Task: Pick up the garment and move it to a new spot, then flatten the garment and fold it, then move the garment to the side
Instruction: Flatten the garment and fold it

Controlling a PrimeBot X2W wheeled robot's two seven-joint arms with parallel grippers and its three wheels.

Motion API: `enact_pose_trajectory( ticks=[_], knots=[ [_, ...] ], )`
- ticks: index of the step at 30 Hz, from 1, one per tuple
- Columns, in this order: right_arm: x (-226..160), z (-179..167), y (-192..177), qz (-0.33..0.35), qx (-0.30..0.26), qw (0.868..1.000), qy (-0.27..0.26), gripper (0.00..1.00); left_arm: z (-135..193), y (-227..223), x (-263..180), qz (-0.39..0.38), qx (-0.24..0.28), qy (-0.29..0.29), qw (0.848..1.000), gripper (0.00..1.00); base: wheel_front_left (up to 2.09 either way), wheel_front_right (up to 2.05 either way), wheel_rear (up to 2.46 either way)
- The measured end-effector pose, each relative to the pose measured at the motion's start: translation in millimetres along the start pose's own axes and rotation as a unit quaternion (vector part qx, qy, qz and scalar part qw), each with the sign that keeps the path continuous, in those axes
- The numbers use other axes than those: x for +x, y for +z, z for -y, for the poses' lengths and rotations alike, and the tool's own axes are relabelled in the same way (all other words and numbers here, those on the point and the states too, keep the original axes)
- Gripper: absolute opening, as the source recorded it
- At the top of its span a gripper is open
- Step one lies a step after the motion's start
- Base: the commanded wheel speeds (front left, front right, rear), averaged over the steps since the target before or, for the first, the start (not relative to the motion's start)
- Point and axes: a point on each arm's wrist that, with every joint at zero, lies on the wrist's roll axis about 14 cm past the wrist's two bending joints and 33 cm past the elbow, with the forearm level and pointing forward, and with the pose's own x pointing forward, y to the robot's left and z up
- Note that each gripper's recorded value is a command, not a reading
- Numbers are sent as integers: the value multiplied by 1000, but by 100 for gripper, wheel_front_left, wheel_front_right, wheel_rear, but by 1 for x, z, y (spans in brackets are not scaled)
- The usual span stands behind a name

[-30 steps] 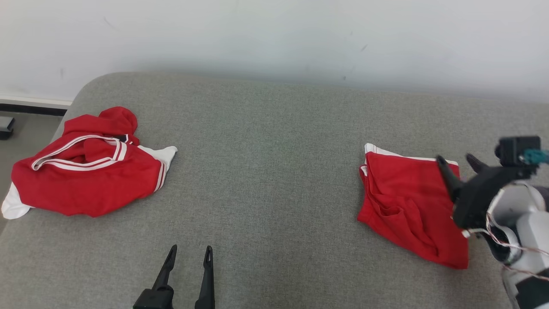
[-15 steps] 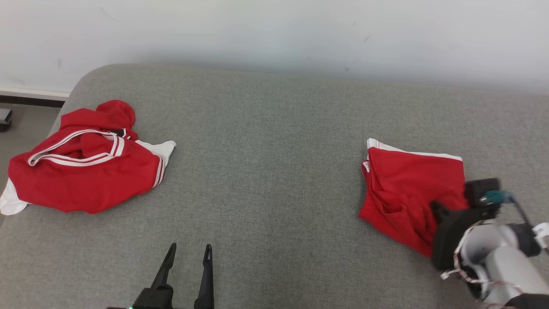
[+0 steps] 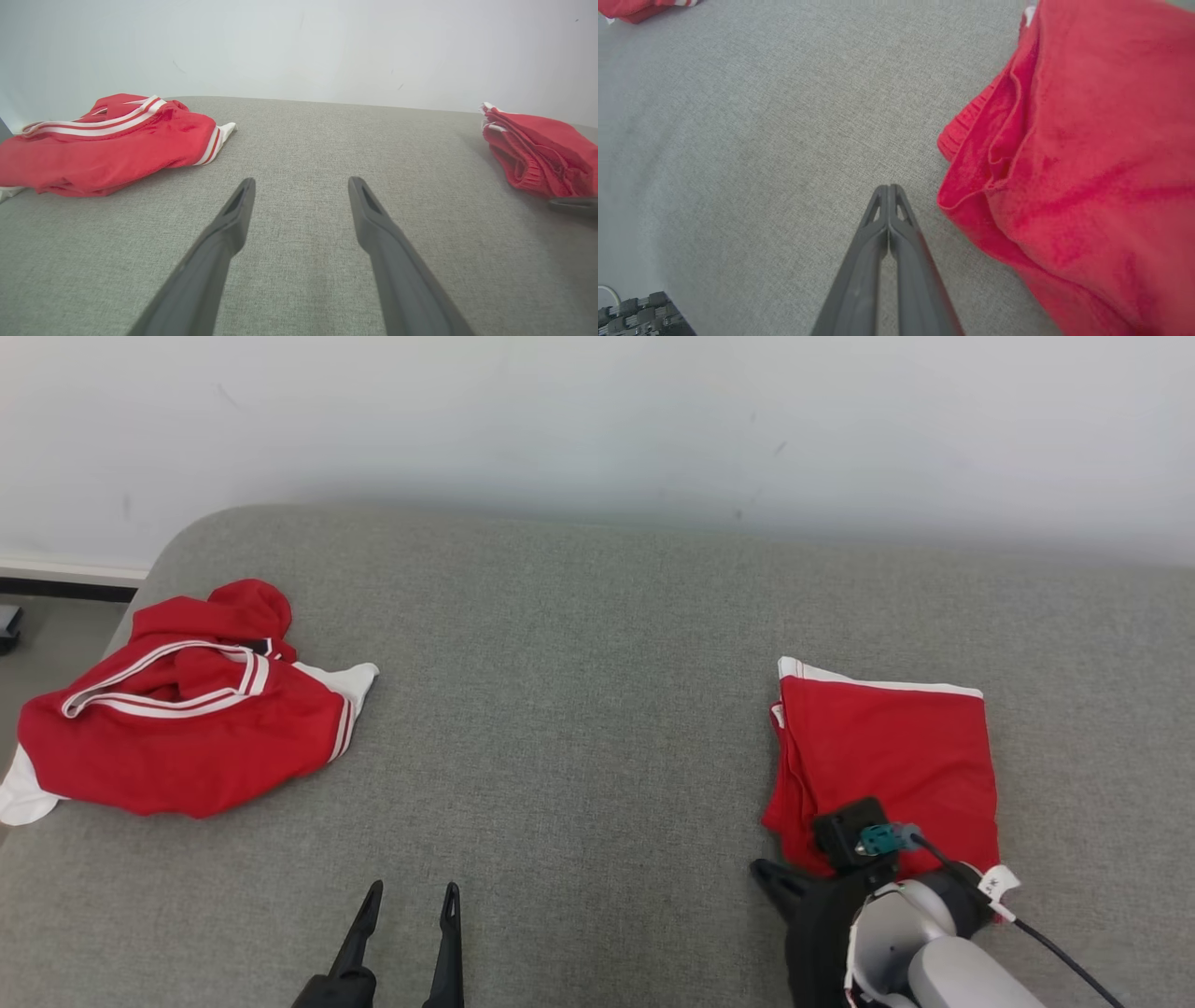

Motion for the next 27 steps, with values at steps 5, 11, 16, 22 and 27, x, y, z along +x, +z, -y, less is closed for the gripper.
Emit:
enact_pose_trajectory(
  ticks=[5,11,16,22,27],
  knots=[
    [-4,-20,10,23,-2,999,27,0,1,3,-2,5,-1,0,1000,100,0,0,0],
    [-21,-22,40,117,29,992,23,100,-7,10,-8,18,-3,14,1000,100,0,0,0],
    [-54,9,54,212,72,974,-42,100,-14,22,-14,38,-4,25,999,100,0,0,0],
    [-93,46,50,278,98,948,-124,100,-16,36,-13,61,-3,23,998,100,0,0,0],
    [-114,60,42,298,102,936,-161,100,-16,40,-12,67,-1,18,998,100,0,0,0]
  ],
)
